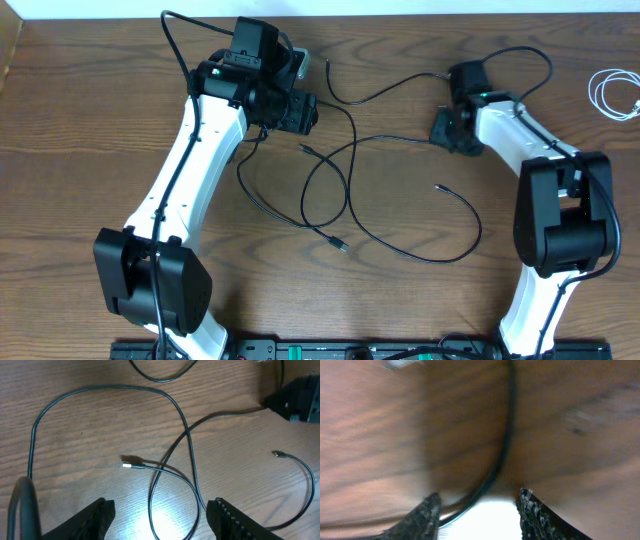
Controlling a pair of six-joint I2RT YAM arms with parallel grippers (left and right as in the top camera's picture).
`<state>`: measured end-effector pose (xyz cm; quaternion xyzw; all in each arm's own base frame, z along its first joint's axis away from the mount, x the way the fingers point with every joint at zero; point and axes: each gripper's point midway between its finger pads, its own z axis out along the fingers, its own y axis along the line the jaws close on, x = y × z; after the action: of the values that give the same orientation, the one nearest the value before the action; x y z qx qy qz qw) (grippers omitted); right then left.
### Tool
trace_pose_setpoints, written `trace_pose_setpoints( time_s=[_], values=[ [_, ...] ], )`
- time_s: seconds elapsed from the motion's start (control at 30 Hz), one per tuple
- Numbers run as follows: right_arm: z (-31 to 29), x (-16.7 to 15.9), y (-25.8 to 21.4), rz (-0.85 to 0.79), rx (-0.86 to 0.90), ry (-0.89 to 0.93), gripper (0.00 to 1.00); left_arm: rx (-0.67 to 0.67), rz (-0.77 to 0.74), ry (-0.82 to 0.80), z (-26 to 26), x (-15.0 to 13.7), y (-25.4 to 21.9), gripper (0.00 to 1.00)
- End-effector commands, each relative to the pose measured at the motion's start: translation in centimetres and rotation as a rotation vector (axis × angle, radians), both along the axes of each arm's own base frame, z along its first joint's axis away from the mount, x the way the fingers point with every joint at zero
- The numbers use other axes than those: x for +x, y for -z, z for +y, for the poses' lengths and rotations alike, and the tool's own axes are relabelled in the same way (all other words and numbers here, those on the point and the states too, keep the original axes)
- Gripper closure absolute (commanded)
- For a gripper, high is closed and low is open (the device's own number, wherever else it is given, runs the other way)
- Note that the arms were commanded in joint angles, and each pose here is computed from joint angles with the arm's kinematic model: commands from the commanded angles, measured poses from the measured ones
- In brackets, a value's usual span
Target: Untangle cables
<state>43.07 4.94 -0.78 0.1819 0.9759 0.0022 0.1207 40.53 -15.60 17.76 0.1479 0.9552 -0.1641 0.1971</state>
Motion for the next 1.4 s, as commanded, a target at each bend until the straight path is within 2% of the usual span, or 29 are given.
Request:
trace_pose_setpoints(
  time_s=[0.0, 0.13, 0.33, 0.53, 0.73, 0.87, 1.07, 1.27, 1.37],
  values=[
    [-4.7, -7.8, 7.3, 0.317, -0.251, -0.041, 0.59, 0.008, 0.018, -0.01, 0.2, 0.0, 0.6, 0.35],
    [-5.8, -9.9, 6.8, 0.418, -0.299, -0.104, 0.65, 0.008, 0.02, -0.01, 0.2, -0.1, 0.6, 0.35],
    [-7.9, -13.3, 6.0, 0.565, -0.278, -0.056, 0.66, 0.011, 0.038, -0.014, 0.3, -0.4, 0.7, 0.35],
    [-8.3, -13.7, 6.5, 0.579, -0.113, 0.031, 0.72, 0.006, 0.044, -0.027, 0.3, -0.4, 0.8, 0.35],
    [-3.3, -11.3, 7.1, 0.463, 0.232, -0.122, 0.74, 0.007, 0.051, -0.03, 0.3, -0.3, 1.1, 0.35],
    [-1.3, -10.9, 6.8, 0.44, 0.328, -0.135, 0.73, 0.006, 0.065, -0.042, 0.3, -0.2, 1.6, 0.35],
    [-0.3, -12.1, 7.0, 0.474, 0.334, -0.157, 0.77, 0.004, 0.108, -0.074, 0.2, 0.0, 2.9, 0.35],
    [-0.8, -12.9, 7.9, 0.495, 0.214, -0.199, 0.99, 0.01, 0.125, -0.074, 0.2, 0.0, 3.7, 0.35],
    [-0.3, -12.5, 8.0, 0.481, 0.199, -0.221, 0.99, 0.01, 0.126, -0.074, 0.3, 0.0, 3.7, 0.35]
  ],
)
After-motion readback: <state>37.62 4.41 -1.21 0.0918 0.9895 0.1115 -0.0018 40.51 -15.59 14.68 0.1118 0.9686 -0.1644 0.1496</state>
